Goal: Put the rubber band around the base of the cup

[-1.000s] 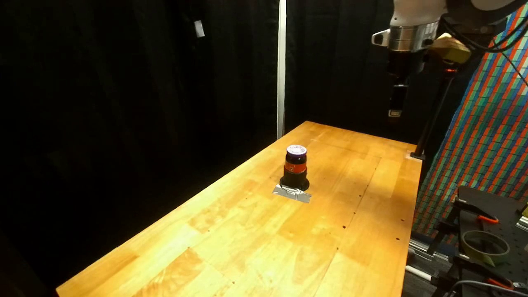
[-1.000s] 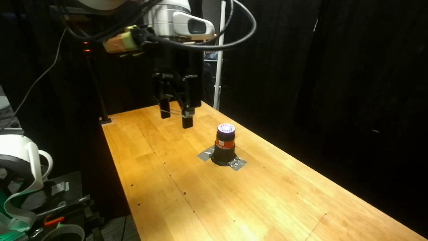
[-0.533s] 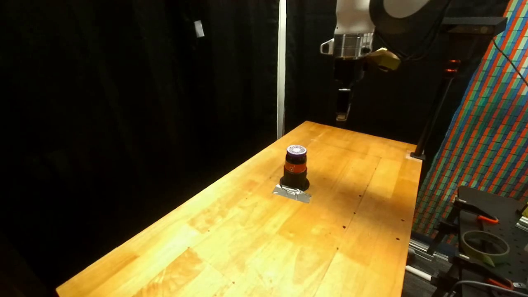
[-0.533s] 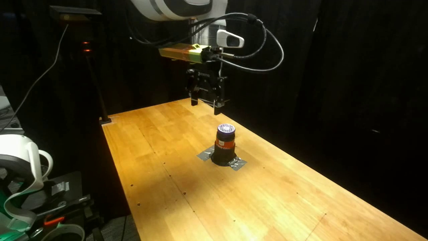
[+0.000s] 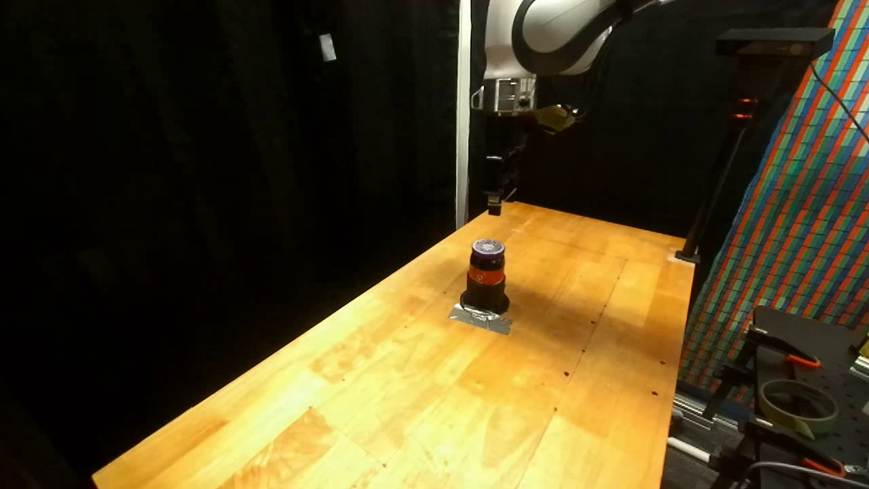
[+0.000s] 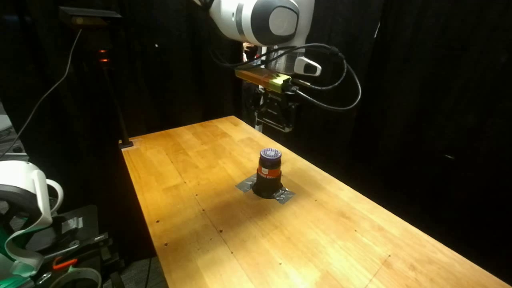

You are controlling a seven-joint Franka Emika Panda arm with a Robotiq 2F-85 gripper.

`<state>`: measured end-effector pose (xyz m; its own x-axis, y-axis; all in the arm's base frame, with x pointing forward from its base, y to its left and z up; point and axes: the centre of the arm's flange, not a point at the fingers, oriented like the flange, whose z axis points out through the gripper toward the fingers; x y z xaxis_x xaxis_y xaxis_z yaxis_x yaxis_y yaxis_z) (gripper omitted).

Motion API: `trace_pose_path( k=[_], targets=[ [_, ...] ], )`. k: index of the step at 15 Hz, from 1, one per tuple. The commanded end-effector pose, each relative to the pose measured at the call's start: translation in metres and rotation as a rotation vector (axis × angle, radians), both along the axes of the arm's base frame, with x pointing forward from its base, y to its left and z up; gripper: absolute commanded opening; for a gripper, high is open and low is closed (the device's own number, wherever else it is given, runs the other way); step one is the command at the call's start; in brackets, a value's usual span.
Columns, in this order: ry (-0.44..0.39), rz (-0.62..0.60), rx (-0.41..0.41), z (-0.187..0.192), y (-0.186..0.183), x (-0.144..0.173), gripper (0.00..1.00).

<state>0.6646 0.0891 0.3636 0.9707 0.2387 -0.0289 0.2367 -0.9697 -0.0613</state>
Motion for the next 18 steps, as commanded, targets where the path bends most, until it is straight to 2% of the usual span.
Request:
trace_pose_path(
  k=[1,4,9,18],
  targets=[
    [0.052,-0.018,0.034,-0.018,0.008,0.059,1.0],
    [0.096,-0.025,0.034,-0.036,0.008,0.073,1.0],
    [0.143,-0.024,0.039,-0.06,0.01,0.08,1.0],
    [0.191,-0.025,0.03,-0.09,0.019,0.073,1.0]
  ],
)
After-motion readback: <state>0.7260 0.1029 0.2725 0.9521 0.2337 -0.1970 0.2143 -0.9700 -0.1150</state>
